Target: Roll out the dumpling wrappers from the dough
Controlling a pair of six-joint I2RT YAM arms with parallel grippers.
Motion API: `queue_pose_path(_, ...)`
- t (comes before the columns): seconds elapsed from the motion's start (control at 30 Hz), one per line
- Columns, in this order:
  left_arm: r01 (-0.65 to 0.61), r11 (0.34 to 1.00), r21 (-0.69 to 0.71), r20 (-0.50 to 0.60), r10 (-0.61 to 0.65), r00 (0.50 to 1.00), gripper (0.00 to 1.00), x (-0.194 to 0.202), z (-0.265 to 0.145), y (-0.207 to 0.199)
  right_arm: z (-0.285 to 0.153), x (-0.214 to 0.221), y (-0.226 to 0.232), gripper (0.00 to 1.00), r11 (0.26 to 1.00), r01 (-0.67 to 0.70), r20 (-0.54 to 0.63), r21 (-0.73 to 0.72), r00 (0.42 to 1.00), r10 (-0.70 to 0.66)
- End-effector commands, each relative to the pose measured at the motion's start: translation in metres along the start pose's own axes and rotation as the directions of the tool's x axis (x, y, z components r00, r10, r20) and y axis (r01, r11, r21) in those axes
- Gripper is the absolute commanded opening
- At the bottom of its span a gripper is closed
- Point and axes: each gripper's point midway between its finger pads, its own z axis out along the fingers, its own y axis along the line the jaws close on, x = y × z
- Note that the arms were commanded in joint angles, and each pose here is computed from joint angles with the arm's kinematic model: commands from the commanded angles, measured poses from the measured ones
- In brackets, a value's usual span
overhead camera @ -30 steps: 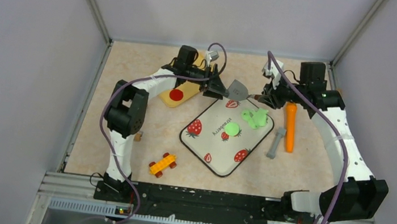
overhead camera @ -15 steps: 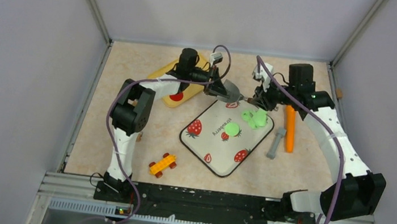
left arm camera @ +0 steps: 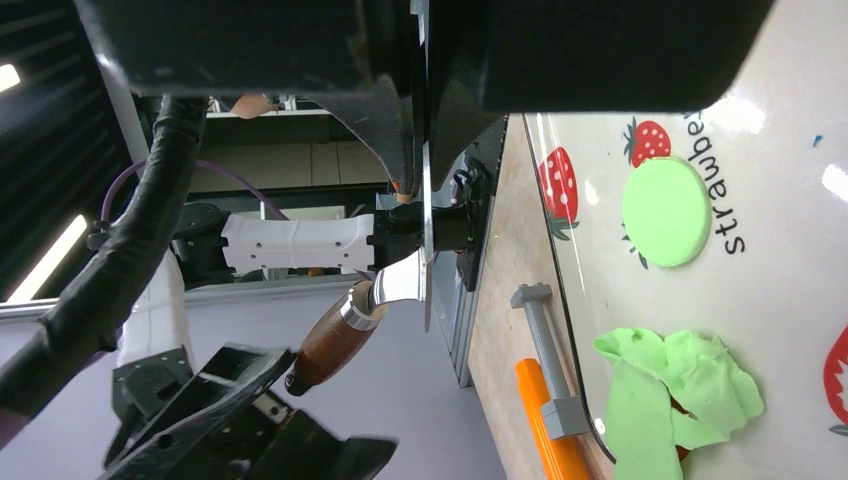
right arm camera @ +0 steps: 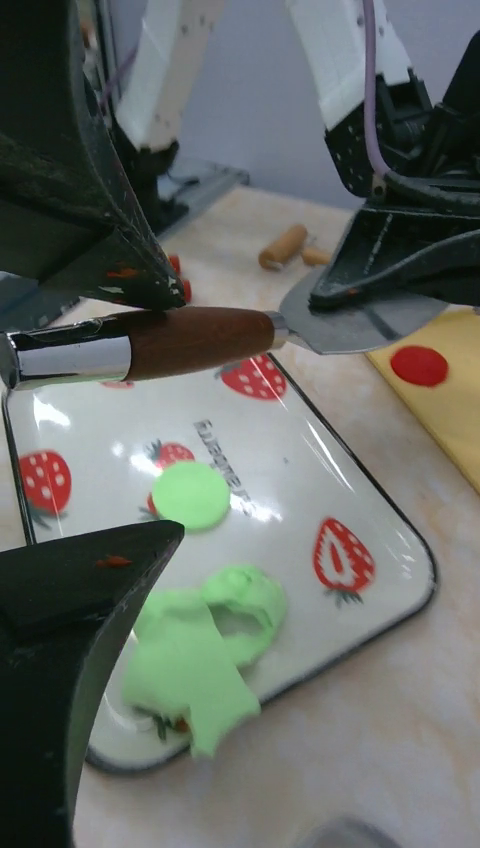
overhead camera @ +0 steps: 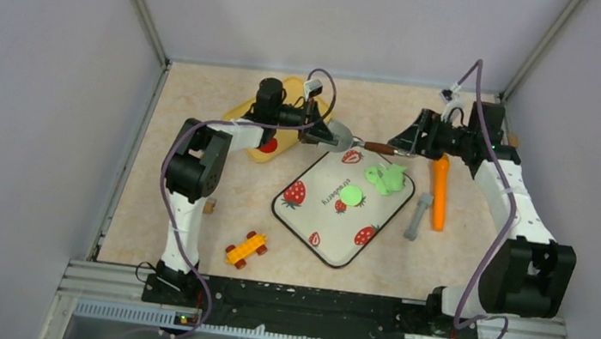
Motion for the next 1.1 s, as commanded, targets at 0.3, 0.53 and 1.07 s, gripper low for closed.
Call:
queue_pose_path(0.3, -0.088, 0.996, 0.02, 0.001, 0.088, 0.996, 0.0, -0.002, 0.0, -0.017, 0.009, 0.022, 0.038, 0.68, 0.908, -0.319, -0.137, -0.271, 0.947, 0.292)
queue_pose_path(0.53, -0.078, 0.997, 0.009, 0.005, 0.078, 0.997, 0.0, -0.003, 0.001, -0.013, 0.012, 0.015, 0.038, 0.55, 0.908, -0.301, -0.122, -0.291, 0.953, 0.277)
queue_pose_path(1.07, -0.081, 0.997, 0.008, 0.0, 0.081, 0.997, 0.0, -0.002, 0.003, -0.014, 0.019, 0.02, 0.04, 0.44, 0.912, -0.289, -0.137, -0.293, 0.956, 0.259)
